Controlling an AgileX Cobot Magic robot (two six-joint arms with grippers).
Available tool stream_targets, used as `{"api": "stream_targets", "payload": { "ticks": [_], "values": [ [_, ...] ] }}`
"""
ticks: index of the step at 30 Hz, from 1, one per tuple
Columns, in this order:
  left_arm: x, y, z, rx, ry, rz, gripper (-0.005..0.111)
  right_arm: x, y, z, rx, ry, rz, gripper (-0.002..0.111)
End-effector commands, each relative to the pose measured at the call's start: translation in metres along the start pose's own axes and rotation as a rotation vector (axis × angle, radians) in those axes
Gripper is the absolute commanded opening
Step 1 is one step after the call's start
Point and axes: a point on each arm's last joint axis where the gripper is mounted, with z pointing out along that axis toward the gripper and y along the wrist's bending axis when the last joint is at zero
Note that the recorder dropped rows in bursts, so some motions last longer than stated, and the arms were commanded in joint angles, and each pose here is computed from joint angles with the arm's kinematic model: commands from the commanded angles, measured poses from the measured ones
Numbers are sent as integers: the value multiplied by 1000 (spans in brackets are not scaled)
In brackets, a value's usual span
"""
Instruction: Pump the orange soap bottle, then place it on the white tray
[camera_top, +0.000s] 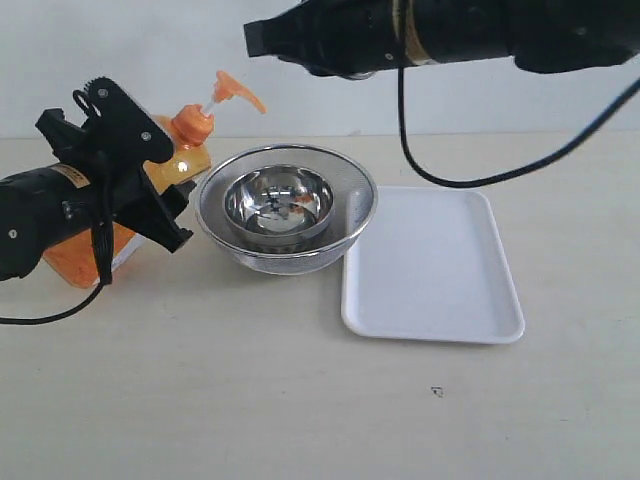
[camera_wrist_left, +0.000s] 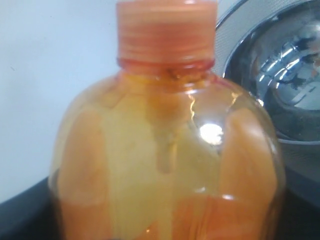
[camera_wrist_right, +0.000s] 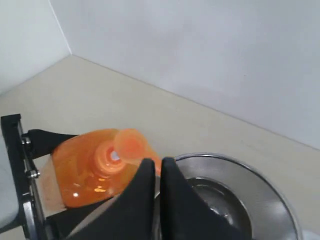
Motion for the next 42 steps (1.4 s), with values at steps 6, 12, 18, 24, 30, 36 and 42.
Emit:
{"api": "stream_targets", "payload": {
  "ticks": [6,12,18,24,30,36,42],
  "values": [
    [-12,14,-35,-74,-107,-108,5,-7,-19,-99,188,-134,-2,0],
    [-23,25,-71,-90,-214,-260,5,20,-32,-150,444,-199,14,0],
    [-37,41,-111,-113,-313,-387,5,53,-36,-173,534,-178,26,0],
    [-54,53,-146,-93,-478,-509,5,81,-45,-178,630,-136,67,0],
    [-68,54,-159,-19,-606,-577,5,90,-46,-177,636,-112,67,0],
    [-88,57,-148,72,-663,-623,5,90,-45,-176,621,-108,69,0],
    [-117,48,-129,158,-700,-629,5,90,-45,-176,621,-108,69,0]
  ]
}}
